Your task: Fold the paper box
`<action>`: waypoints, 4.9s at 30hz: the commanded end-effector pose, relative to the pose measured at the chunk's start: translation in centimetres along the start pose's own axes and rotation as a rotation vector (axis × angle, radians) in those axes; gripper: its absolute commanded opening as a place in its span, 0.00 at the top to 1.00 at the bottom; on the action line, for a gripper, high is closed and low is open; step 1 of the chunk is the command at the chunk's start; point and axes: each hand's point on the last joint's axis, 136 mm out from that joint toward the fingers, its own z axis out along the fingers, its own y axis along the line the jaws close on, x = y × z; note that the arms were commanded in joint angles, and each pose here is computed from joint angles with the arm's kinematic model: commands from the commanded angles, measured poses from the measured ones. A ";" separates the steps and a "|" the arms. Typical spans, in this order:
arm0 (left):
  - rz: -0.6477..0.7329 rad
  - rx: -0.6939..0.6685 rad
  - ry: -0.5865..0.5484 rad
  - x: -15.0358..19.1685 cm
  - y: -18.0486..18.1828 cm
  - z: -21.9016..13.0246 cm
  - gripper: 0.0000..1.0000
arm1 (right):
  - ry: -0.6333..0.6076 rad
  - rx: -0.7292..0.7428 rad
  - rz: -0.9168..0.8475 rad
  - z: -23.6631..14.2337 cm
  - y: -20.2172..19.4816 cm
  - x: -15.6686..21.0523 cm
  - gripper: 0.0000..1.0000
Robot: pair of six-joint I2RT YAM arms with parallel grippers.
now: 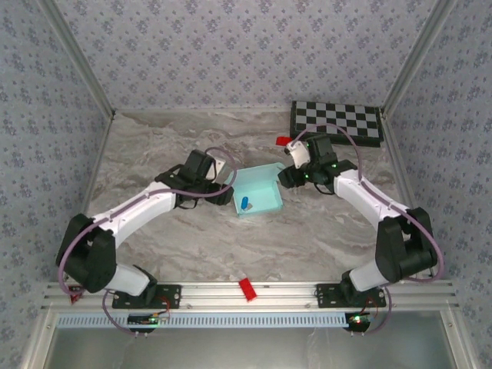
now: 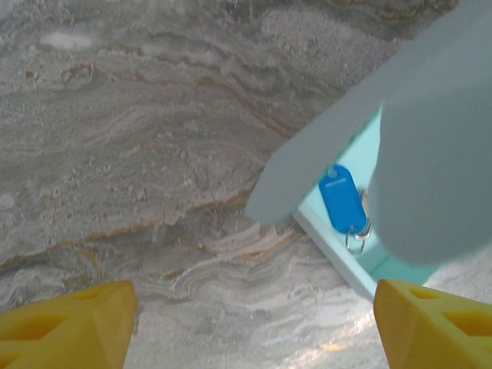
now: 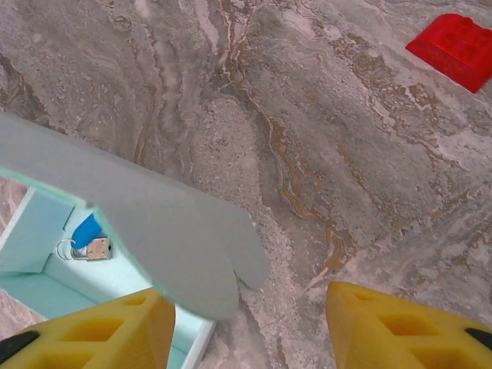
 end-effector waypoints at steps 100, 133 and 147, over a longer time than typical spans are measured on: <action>0.059 0.031 -0.023 -5.2 -0.6 1.5 0.59 | -0.002 -0.136 -0.065 4.4 0.1 -3.1 0.75; 0.048 -0.067 0.000 -5.1 1.1 2.6 0.71 | 0.017 0.031 -0.107 3.2 0.1 -3.3 0.91; 0.043 -0.046 -0.015 -5.4 0.7 2.6 0.76 | 0.026 0.031 -0.113 3.2 0.7 -3.2 0.91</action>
